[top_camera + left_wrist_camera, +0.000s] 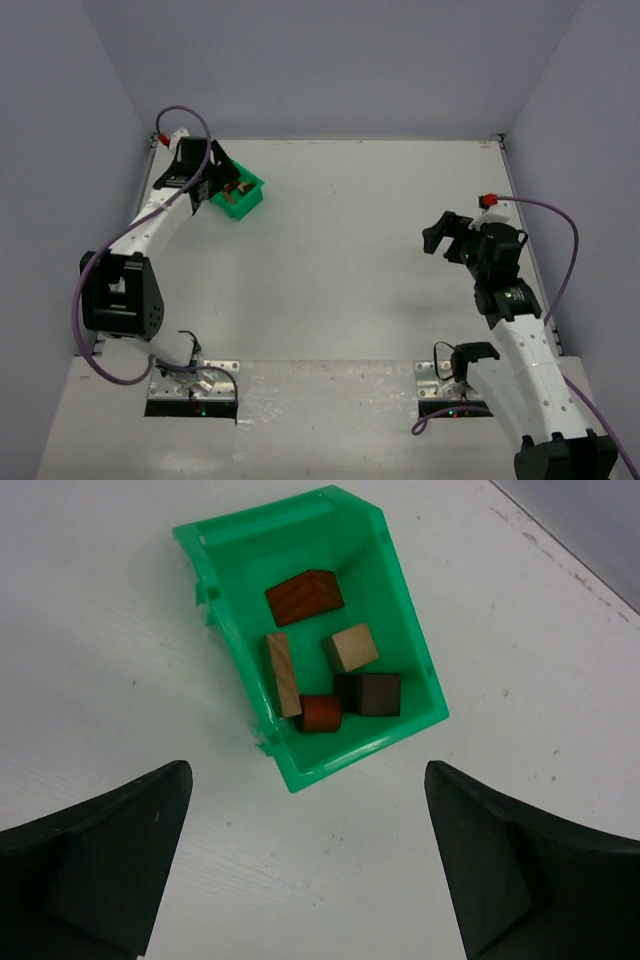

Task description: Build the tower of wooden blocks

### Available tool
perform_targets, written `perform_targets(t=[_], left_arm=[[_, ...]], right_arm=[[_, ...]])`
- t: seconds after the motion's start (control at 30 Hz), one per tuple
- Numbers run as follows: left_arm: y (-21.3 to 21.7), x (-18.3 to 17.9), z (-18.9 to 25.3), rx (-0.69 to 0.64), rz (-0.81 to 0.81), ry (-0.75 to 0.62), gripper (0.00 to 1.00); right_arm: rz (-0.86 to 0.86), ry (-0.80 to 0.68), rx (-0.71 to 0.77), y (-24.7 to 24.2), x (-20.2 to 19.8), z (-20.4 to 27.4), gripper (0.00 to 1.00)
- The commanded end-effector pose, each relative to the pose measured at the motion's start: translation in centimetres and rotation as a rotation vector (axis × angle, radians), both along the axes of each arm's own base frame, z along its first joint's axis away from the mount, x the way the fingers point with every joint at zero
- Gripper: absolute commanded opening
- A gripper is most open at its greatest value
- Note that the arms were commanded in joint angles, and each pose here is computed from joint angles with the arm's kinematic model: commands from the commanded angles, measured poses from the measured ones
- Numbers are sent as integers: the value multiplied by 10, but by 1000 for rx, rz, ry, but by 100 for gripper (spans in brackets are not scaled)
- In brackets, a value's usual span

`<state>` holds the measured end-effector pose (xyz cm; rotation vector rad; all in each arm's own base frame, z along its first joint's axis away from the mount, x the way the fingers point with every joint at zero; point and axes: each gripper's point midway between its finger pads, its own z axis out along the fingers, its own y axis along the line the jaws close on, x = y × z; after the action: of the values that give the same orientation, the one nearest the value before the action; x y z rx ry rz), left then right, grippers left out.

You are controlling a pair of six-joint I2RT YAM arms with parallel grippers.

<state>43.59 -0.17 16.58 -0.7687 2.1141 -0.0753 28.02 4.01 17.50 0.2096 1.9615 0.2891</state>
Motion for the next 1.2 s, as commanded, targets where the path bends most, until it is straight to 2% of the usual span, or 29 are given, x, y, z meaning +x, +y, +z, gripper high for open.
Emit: perform_targets(t=[0.0,0.1,0.33,0.43,0.47,0.5,0.57,0.67,0.73,0.83,0.9,1.0,1.17], left_arm=[[19,30,-14,15,139,45,100],[30,41,-36,36,178,91,99],[58,35,-83,-2,284,214,83],[60,33,-91,-2,291,231,66],[60,34,-91,-2,287,233,51],[60,34,-91,-1,285,234,50],[61,34,-89,7,281,228,35],[65,37,-88,33,271,222,32],[65,38,-90,39,261,224,25],[62,43,-92,39,231,219,8],[61,44,-93,34,218,215,0],[60,46,-83,39,196,185,0],[41,57,-23,61,52,-13,0]], right_arm=[[-13,-53,-11,-4,4,11,99],[-30,-66,-20,-7,4,12,99],[-32,-41,-22,-7,6,7,99],[-32,-19,-20,-7,7,2,99],[-34,-13,-21,-7,7,2,99],[-37,-8,-21,-7,7,1,99],[-37,12,-40,-10,7,-2,99],[-97,35,-84,-23,4,-1,99],[-125,22,-98,-29,1,2,99],[-132,-5,-102,-31,-1,5,99],[-131,-25,-98,-30,-3,9,99],[-135,-37,-102,-31,-5,11,99],[-132,-50,-94,-30,-5,13,99]])
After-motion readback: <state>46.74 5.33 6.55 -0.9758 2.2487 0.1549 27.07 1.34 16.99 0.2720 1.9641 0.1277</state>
